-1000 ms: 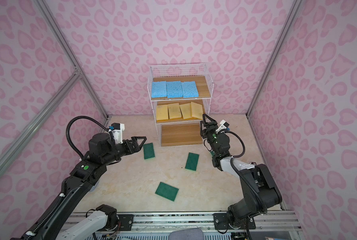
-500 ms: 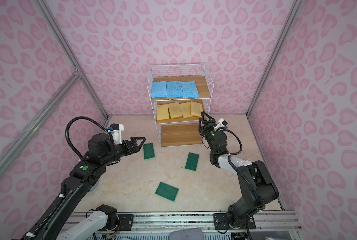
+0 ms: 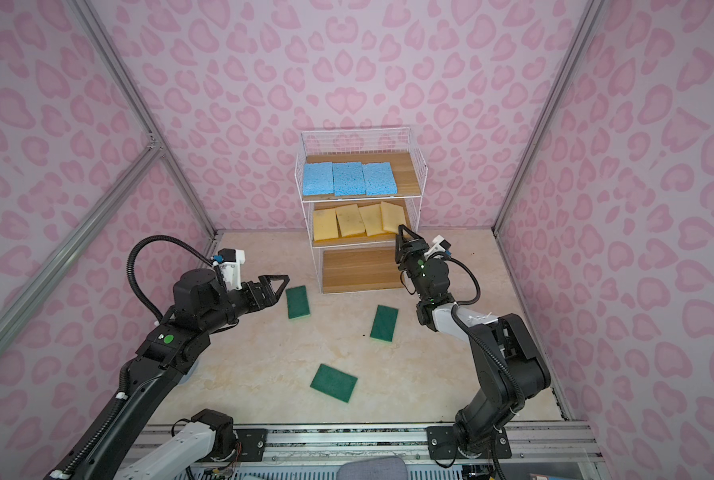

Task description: Place and organize the cleaning sponges onto the shelf

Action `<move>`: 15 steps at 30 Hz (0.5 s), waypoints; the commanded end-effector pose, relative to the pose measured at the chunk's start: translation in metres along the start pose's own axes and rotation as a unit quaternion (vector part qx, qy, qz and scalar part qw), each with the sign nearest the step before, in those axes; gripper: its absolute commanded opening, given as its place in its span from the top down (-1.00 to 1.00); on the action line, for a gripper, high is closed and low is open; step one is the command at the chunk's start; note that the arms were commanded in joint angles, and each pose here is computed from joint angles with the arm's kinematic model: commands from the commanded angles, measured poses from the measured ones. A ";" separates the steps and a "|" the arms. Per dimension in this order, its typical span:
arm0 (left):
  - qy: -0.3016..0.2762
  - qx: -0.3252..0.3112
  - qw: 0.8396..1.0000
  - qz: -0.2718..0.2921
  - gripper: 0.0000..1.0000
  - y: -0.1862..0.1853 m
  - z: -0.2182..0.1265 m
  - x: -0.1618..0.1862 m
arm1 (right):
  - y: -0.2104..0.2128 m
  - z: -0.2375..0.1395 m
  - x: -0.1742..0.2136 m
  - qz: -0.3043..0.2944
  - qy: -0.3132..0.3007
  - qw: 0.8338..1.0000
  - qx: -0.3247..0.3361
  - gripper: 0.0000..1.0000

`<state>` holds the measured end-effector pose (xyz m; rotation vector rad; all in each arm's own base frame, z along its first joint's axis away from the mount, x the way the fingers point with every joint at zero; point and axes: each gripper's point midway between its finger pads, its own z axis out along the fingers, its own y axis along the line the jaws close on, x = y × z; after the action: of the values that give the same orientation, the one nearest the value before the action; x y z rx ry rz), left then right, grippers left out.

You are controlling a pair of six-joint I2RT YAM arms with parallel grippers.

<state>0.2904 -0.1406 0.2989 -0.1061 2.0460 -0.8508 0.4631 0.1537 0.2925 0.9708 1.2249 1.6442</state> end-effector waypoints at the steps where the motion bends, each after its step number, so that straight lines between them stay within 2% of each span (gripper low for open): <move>1: -0.002 -0.001 1.000 0.002 -0.96 0.001 -0.002 0.000 | 0.000 0.003 0.001 -0.006 0.002 1.000 0.001 0.32; 9: -0.004 -0.002 1.000 0.001 -0.96 0.002 -0.003 0.000 | 0.004 0.000 0.007 -0.036 0.012 0.999 0.011 0.49; 15: -0.004 -0.002 1.000 0.000 -0.96 0.002 -0.004 0.000 | 0.020 -0.004 0.012 -0.102 0.015 0.994 0.025 0.52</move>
<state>0.2881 -0.1377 0.2982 -0.1135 2.0477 -0.8462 0.4533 0.1592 0.3113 0.8819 1.2944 1.5633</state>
